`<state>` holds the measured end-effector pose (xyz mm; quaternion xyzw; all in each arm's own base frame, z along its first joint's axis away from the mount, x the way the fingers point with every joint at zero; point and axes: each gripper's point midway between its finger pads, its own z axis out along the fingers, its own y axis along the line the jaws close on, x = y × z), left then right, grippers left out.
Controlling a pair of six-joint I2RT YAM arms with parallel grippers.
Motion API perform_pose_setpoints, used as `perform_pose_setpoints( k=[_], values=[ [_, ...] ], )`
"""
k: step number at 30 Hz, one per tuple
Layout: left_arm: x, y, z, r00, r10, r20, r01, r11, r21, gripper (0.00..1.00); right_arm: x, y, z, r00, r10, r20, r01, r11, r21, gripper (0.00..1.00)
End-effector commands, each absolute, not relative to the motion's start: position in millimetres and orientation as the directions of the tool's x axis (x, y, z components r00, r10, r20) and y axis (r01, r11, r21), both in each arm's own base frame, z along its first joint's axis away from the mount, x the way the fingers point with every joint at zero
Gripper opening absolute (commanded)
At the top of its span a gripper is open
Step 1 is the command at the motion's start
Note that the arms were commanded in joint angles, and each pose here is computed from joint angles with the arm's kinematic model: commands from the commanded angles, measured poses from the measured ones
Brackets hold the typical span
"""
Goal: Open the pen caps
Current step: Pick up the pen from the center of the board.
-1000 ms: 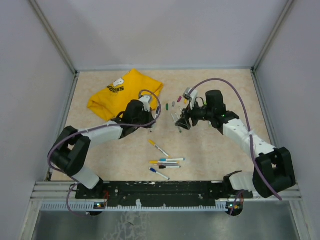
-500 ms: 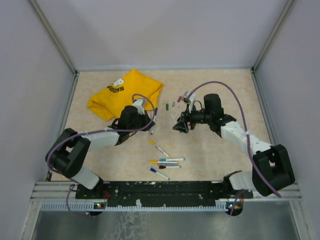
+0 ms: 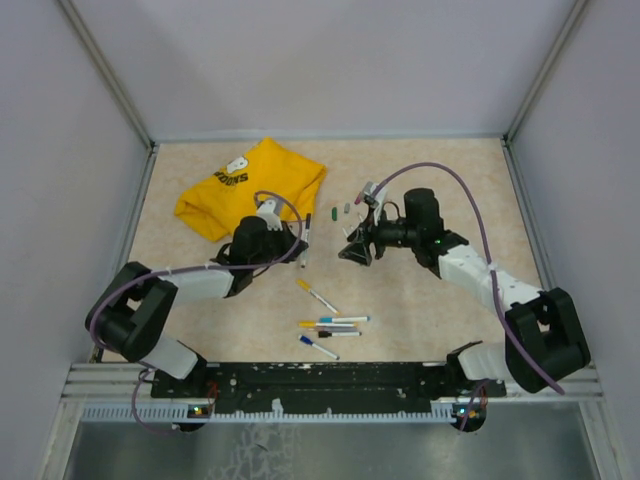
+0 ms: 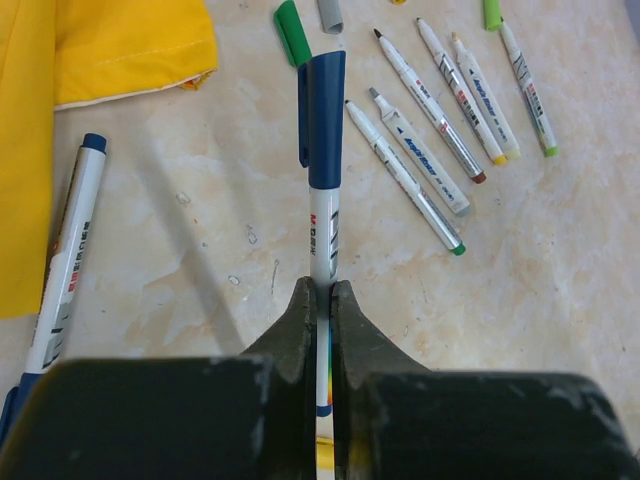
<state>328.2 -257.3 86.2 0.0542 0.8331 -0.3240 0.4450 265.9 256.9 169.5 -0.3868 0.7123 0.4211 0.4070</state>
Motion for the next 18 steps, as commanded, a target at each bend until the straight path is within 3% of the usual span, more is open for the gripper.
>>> perform_pose_setpoints(
  k=[1, 18],
  values=[
    [329.4, -261.2, 109.1, -0.555, -0.255, -0.792, 0.413, 0.742, -0.528, 0.00, 272.7, 267.6, 201.2, -0.289, -0.118, -0.950, -0.914, 0.328, 0.237, 0.59],
    [319.6, -265.8, 114.9, -0.555, -0.343, -0.758, 0.420, 0.670, -0.611, 0.00, 263.3, 268.9, 186.1, -0.297, -0.088, -0.951, -0.917, 0.304, 0.258, 0.61]
  ],
)
